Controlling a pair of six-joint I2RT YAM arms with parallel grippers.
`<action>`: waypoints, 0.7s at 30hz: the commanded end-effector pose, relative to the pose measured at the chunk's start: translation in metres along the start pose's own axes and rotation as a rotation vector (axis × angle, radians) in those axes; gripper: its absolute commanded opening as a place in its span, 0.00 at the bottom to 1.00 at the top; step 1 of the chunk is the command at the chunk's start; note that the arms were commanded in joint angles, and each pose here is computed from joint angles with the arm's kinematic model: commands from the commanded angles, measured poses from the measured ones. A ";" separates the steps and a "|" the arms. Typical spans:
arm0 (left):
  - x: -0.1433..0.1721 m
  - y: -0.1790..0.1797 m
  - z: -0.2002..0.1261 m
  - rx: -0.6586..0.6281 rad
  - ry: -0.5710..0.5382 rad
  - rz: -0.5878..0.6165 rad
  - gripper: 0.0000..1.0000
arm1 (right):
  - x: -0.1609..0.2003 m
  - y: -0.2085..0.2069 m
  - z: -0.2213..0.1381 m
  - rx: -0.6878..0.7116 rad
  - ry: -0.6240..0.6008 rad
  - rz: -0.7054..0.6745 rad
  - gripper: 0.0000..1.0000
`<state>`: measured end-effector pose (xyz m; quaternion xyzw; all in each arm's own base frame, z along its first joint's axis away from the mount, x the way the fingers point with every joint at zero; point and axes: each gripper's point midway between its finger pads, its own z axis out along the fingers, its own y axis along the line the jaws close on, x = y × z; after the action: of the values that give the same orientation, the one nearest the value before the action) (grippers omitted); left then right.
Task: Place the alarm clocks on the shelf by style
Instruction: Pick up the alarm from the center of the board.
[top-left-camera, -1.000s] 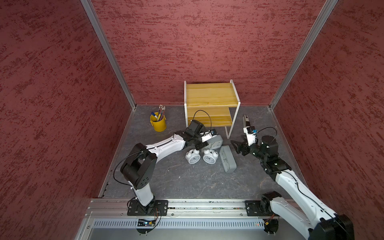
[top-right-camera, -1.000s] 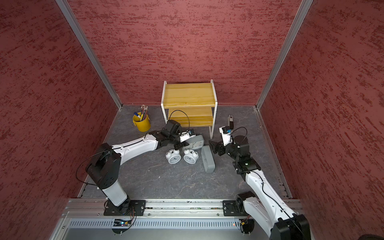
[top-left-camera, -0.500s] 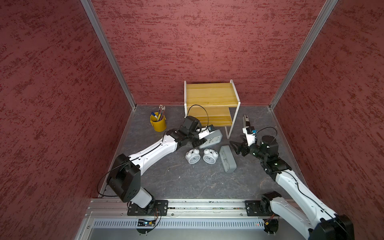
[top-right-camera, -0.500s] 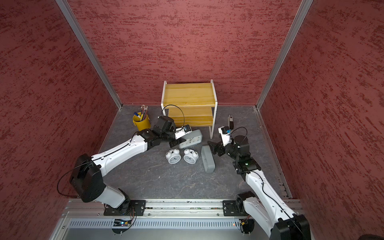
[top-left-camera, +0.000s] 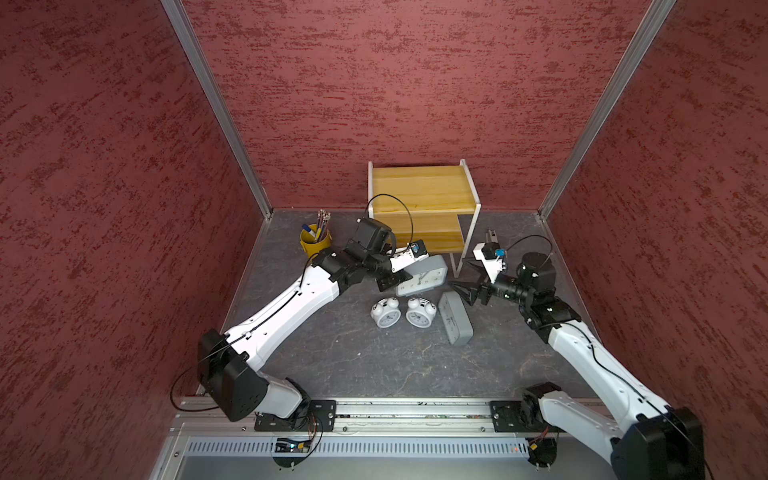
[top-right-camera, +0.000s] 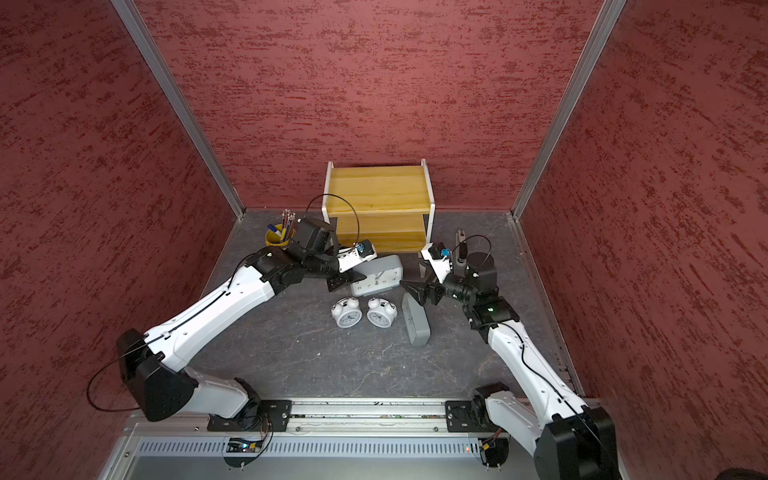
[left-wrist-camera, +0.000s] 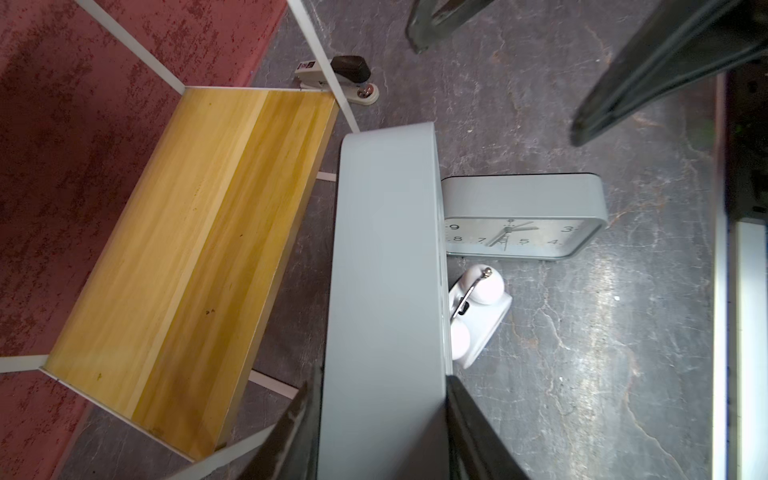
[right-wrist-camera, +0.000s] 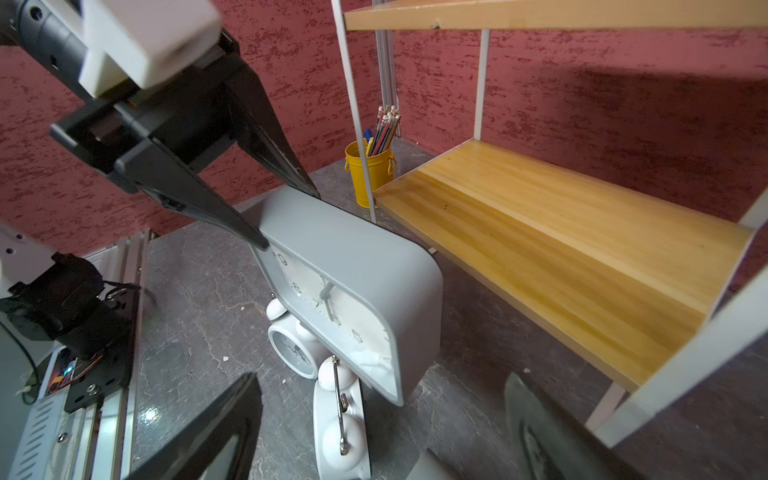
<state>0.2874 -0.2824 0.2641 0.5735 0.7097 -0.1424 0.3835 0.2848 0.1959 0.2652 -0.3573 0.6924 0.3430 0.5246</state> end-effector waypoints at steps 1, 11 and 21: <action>-0.025 -0.009 -0.025 0.044 -0.093 0.037 0.12 | -0.016 0.016 0.001 -0.104 -0.007 -0.069 0.92; -0.036 -0.030 -0.040 0.147 -0.138 0.075 0.12 | -0.020 0.039 0.001 -0.285 0.052 -0.049 0.87; -0.048 -0.036 -0.044 0.203 -0.174 0.090 0.13 | -0.012 0.051 0.004 -0.394 0.097 0.001 0.75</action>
<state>0.2451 -0.2905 0.2956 0.6159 0.6607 -0.2237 0.3661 0.2569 0.2218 0.2728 -0.4532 0.6539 0.4347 0.4219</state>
